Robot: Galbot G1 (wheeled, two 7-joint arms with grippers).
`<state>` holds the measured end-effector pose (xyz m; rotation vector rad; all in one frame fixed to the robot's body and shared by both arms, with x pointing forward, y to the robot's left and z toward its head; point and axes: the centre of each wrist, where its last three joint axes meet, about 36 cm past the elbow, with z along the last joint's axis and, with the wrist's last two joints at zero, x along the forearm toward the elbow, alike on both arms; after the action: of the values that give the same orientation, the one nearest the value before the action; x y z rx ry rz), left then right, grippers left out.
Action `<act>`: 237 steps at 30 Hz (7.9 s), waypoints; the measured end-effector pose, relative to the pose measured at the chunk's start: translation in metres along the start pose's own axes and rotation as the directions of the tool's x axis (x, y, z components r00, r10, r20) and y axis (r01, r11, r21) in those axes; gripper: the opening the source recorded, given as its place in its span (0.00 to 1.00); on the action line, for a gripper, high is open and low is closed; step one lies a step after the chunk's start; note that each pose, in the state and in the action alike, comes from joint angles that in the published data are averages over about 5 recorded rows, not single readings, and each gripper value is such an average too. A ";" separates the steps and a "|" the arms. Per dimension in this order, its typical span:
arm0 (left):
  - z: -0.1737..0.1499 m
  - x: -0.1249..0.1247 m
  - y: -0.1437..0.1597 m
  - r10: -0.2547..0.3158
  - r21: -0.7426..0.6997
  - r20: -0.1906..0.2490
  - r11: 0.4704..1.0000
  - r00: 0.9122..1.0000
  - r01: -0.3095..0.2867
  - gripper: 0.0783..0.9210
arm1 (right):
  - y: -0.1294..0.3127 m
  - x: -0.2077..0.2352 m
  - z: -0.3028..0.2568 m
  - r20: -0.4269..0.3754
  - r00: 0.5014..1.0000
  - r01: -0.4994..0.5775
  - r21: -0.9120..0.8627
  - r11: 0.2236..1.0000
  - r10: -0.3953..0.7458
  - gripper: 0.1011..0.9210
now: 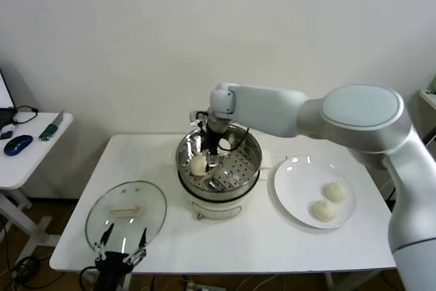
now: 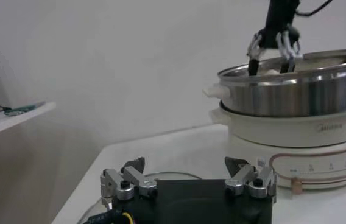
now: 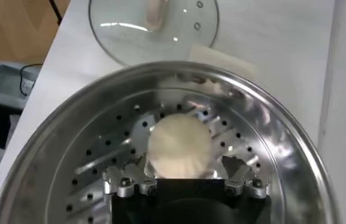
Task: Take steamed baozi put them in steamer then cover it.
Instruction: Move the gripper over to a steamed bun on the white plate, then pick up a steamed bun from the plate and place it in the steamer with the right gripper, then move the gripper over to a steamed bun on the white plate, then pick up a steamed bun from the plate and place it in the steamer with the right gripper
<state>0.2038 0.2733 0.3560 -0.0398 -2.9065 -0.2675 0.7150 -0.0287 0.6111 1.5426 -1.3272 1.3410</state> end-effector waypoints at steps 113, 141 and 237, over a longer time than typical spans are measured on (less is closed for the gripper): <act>0.010 0.010 -0.010 -0.029 -0.038 -0.066 0.999 0.997 0.027 0.88 | 0.023 0.120 0.037 -0.281 0.957 0.194 0.801 0.567 0.069 0.71; 0.016 0.014 -0.002 -0.046 -0.034 -0.088 0.998 0.995 0.043 0.88 | 0.054 -0.021 -0.063 -0.303 0.948 0.317 0.909 0.271 -0.095 0.72; 0.013 0.004 -0.011 -0.048 -0.050 -0.092 0.998 0.995 0.044 0.88 | 0.148 -0.043 0.413 -0.261 0.959 0.041 -0.273 0.961 -0.115 0.72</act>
<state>0.1964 0.2647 0.3427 0.0308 -2.8112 -0.3380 0.6822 -0.4407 0.4582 1.1694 -1.2015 1.2205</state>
